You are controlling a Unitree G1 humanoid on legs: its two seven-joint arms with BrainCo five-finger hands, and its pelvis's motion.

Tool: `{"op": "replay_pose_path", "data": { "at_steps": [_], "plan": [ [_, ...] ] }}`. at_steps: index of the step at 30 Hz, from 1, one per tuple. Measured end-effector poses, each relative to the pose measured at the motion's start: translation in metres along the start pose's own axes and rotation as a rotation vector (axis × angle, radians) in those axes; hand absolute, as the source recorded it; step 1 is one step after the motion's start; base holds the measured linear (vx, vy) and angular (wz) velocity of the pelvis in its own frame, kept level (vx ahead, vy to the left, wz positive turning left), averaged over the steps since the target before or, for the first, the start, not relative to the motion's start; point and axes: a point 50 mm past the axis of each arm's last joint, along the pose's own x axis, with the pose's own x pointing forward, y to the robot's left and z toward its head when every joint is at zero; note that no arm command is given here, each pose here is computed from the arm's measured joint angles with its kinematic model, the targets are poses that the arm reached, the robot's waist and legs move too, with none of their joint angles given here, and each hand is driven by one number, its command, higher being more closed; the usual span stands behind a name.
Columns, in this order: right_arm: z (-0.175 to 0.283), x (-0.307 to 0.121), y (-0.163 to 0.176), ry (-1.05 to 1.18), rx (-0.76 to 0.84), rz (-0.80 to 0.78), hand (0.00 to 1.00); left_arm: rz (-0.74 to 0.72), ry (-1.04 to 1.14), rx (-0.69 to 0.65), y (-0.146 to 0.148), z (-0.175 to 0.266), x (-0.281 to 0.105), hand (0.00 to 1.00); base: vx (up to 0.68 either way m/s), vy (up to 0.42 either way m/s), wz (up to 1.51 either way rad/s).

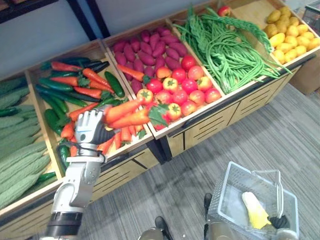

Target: Pick vegetable in the basket

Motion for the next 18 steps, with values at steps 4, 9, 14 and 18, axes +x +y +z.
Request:
{"op": "replay_pose_path", "data": {
  "at_steps": [4,9,14,18],
  "plan": [
    [0.043,0.012,-0.046,-0.173,-0.261,-0.059,1.00,-0.054,-0.090,-0.023,-0.006,0.013,-0.001,1.00,-0.03,0.042,-0.73],
    [0.101,0.011,-0.067,-0.405,-0.526,-0.049,1.00,-0.124,-0.156,-0.021,-0.011,0.020,0.000,1.00,-0.02,0.032,-0.78],
    [0.119,0.008,-0.065,-0.469,-0.654,0.048,1.00,-0.222,-0.222,-0.017,-0.026,0.028,0.008,1.00,0.00,0.014,-0.54],
    [0.141,0.005,-0.056,-0.542,-0.714,0.089,1.00,-0.294,-0.239,-0.025,-0.041,0.032,0.006,1.00,0.00,0.013,-0.55]
  ]
}}
